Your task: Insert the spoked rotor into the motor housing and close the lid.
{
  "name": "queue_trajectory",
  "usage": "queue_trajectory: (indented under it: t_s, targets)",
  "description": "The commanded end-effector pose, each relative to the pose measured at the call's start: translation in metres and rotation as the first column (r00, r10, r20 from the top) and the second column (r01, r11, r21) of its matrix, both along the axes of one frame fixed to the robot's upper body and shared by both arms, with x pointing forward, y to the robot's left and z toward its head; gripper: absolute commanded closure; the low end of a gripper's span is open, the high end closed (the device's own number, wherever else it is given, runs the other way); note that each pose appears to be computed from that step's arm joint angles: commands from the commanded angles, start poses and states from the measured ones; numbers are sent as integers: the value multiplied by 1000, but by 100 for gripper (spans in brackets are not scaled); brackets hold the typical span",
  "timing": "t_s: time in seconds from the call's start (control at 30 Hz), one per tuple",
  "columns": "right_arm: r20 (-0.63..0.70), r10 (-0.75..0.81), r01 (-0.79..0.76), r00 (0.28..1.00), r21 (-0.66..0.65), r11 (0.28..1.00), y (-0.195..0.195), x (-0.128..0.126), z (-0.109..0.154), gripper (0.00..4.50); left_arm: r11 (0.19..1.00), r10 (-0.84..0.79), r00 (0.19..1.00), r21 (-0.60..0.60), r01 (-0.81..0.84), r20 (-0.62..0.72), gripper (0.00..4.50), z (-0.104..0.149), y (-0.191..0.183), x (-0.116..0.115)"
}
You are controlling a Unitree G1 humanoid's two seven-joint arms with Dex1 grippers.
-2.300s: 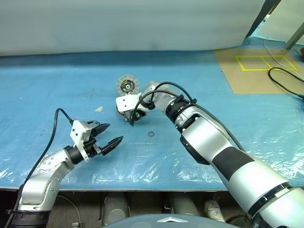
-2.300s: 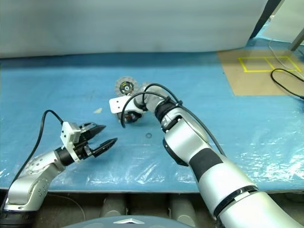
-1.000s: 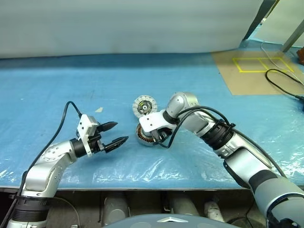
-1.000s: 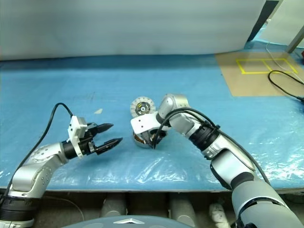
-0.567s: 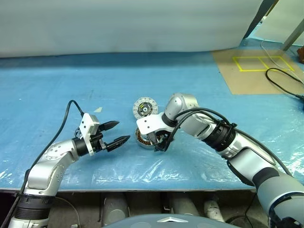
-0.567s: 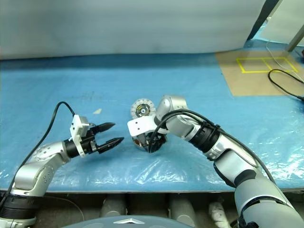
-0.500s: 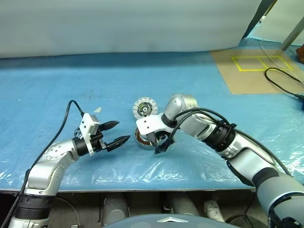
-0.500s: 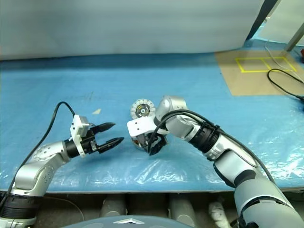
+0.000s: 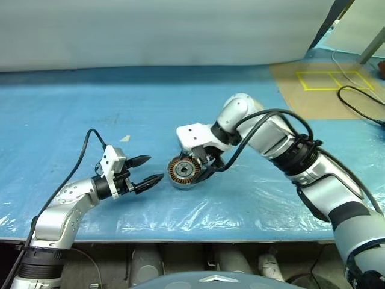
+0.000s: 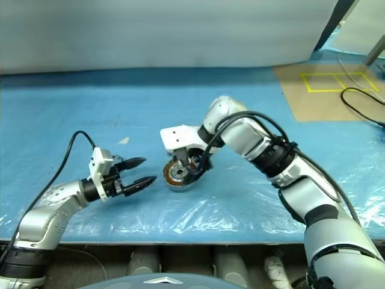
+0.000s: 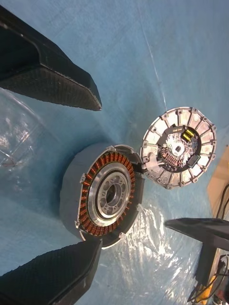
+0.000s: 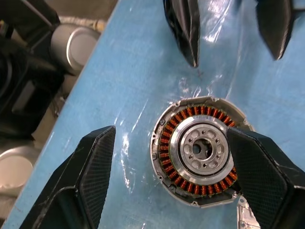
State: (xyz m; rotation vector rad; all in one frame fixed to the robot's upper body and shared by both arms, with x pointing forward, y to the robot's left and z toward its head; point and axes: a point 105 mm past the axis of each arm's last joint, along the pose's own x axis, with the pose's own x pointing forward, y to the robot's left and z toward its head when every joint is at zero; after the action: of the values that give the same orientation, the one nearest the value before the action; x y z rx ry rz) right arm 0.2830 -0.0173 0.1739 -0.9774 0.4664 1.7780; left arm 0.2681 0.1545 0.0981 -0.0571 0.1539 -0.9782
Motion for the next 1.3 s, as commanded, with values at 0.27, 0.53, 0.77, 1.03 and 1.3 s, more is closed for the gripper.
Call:
queue_trajectory:
  t_s: [0.27, 0.53, 0.77, 1.03, 1.3]
  targets:
    - [15, -335, 291, 942, 457, 840, -51, 19, 41, 61, 996, 75, 993, 50, -79, 87, 0, 28, 38, 4]
    - [-229, -631, 646, 741, 498, 578, -73, 16, -3, 61, 970, 191, 972, 124, -208, 135, 0, 58, 95, 10]
    - [-206, -825, 809, 526, 420, 411, -110, 31, -48, 61, 971, 164, 981, 160, -179, 104, 0, 65, 105, 5]
    - [-240, -834, 790, 497, 523, 321, -122, 30, -35, 61, 999, -17, 999, 49, 15, 44, 0, 45, 33, -9]
    - [-111, -863, 777, 493, 503, 380, -136, 11, -45, 61, 996, -78, 997, -36, 78, -2, 0, 22, -9, -20]
